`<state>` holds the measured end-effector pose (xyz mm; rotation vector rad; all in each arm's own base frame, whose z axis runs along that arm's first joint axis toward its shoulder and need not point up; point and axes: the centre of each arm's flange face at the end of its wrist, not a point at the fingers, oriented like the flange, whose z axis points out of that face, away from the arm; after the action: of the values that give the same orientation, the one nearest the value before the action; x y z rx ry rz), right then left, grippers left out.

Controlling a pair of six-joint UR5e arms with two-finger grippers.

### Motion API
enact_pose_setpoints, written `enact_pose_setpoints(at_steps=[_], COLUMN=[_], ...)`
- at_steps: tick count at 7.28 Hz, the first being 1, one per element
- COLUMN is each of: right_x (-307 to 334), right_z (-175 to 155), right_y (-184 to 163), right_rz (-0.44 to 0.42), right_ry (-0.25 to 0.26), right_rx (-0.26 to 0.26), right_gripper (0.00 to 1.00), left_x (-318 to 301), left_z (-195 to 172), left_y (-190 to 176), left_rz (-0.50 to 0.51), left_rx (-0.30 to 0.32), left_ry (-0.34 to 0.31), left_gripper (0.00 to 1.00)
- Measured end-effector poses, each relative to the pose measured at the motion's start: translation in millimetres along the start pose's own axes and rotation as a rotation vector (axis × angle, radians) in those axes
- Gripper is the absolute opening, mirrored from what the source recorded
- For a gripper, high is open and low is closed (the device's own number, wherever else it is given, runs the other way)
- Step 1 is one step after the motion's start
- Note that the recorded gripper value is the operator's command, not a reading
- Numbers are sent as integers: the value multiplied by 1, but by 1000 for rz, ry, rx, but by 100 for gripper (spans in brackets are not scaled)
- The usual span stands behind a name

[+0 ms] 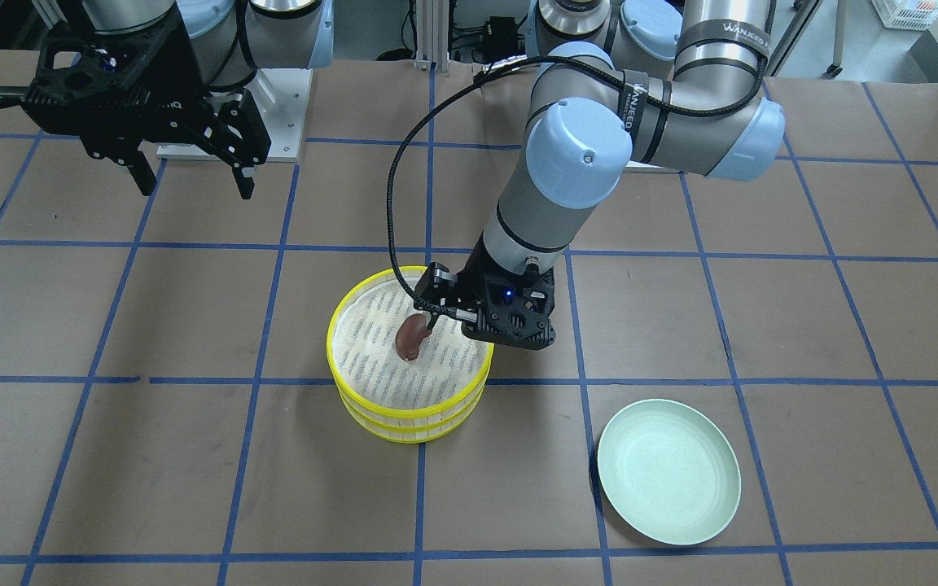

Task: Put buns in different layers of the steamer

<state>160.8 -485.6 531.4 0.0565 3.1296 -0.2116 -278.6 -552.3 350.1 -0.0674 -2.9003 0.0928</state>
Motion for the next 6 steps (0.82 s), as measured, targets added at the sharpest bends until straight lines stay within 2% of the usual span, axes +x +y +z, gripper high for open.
enact_pose_setpoints(at_steps=[1, 4, 6], right_x=[0, 0, 3], right_z=[3, 5, 4], right_y=[-2, -4, -6], right_rz=[3, -3, 3], right_ry=[0, 1, -1], right_rx=[-4, 0, 2], right_gripper=[100, 100, 100], left_x=[-18, -93, -127], left_z=[-19, -96, -143], left_y=[-7, -18, -6], left_rz=[-4, 47, 4], left_rx=[3, 0, 19], left_ry=[-42, -224, -261], left_gripper=[100, 100, 100])
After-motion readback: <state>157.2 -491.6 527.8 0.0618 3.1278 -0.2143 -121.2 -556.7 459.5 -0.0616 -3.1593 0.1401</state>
